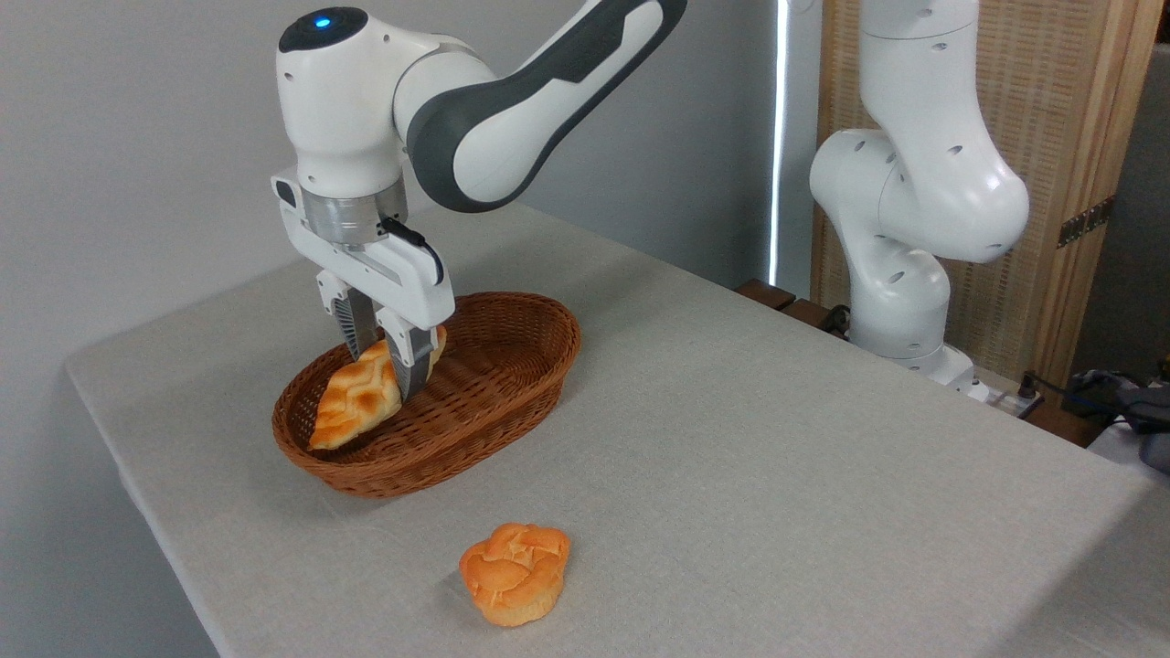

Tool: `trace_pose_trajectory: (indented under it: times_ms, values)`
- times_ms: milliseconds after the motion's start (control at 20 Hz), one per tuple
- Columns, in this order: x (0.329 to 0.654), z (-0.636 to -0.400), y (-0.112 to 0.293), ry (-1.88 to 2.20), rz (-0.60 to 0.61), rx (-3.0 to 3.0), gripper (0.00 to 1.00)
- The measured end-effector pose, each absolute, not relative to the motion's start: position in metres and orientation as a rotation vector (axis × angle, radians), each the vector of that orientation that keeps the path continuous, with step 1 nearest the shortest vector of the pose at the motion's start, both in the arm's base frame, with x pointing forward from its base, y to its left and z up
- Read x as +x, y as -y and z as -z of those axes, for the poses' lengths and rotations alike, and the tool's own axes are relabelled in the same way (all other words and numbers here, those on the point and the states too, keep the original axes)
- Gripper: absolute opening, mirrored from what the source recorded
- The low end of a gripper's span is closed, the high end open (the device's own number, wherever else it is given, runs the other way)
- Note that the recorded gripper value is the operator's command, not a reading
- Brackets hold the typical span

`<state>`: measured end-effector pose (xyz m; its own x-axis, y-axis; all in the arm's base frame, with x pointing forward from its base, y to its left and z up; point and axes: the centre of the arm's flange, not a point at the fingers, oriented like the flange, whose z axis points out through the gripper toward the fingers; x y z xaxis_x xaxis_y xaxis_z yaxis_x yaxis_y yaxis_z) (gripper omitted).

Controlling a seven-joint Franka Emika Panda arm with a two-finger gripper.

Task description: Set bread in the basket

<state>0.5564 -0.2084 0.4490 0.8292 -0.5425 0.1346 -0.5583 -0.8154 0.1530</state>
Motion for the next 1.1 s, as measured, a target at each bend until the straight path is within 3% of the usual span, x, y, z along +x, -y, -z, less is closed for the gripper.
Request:
trace_pose_trajectory:
  times_ms: [250,700,900,1100]
  values:
    - [0.552,-0.444,0.206,0.899,-0.063,2.848,1.00]
    - [0.553,-0.450,0.206,0.895,-0.072,2.857,1.00]
    - [0.548,-0.481,0.201,0.912,0.025,2.862,1.00]
    - [0.552,-0.525,0.173,0.933,-0.039,2.872,1.00]
